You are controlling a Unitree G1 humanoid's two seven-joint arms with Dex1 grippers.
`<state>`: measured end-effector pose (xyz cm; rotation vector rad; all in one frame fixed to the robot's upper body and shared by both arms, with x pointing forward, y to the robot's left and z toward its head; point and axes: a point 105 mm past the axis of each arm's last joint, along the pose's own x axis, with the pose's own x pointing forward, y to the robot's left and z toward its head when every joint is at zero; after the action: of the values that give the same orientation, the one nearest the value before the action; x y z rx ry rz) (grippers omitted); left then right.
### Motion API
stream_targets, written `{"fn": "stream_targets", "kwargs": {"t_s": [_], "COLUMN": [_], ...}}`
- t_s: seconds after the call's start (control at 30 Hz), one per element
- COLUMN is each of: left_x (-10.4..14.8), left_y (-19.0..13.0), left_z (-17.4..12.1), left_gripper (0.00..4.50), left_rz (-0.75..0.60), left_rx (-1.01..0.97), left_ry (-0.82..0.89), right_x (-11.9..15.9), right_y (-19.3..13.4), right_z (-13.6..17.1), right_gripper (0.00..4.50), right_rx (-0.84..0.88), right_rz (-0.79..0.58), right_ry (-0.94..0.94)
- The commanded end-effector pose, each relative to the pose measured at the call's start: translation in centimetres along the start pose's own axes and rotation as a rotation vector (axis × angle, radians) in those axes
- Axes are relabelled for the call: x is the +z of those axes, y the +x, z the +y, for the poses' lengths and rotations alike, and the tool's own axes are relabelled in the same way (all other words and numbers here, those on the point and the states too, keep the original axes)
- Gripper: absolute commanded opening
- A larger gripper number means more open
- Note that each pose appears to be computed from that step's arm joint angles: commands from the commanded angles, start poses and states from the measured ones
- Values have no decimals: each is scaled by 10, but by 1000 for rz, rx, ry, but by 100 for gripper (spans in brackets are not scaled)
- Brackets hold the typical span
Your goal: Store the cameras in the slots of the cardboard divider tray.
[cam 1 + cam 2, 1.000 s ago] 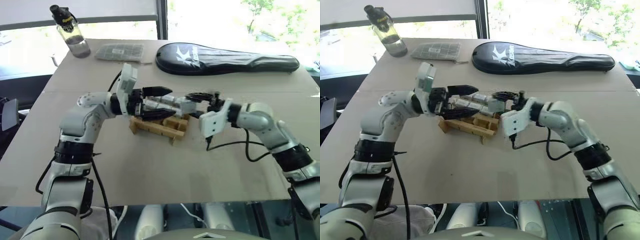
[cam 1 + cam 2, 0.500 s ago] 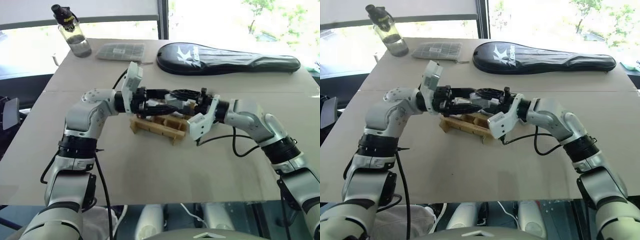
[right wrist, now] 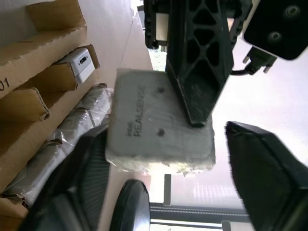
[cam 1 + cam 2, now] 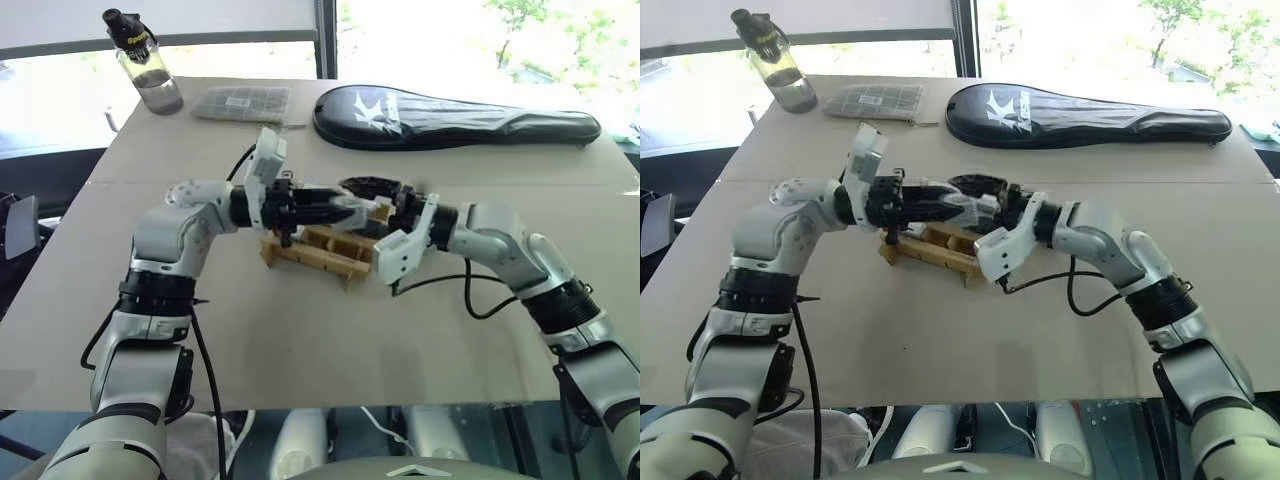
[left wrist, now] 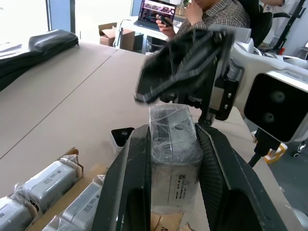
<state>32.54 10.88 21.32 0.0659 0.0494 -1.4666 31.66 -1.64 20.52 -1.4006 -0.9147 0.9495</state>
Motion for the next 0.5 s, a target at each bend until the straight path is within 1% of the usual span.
{"fn": "stream_targets", "kwargs": {"t_s": [0.03, 0.13, 0.2, 0.27, 0.33, 0.4, 0.5], "left_x": [16, 17, 18, 18, 17, 16, 14], "left_y": [-4, -10, -16, -23, -30, -33, -33], "left_z": [2, 9, 17, 21, 24, 29, 33], "left_gripper": [75, 75, 75, 75, 75, 75, 75], "left_rz": [-2, 19, 16, 8, 12, 14, 24], "left_rx": [-11, -13, 0, -26, -56, -57, -59], "left_ry": [84, 142, 189, 210, 201, 197, 197], "right_x": [-1, -6, -7, -5, 6, 17, 31], "right_y": [-7, -23, -39, -54, -68, -78, -91], "right_z": [-14, -13, -10, -4, 1, 4, 9], "right_gripper": [442, 442, 442, 442, 442, 442, 442], "right_rx": [-61, -97, -147, -202, -217, -211, -175], "right_rz": [10, 38, 52, 50, 22, 7, 1], "right_ry": [44, 168, 413, 728, 983, 1133, 1279]}}
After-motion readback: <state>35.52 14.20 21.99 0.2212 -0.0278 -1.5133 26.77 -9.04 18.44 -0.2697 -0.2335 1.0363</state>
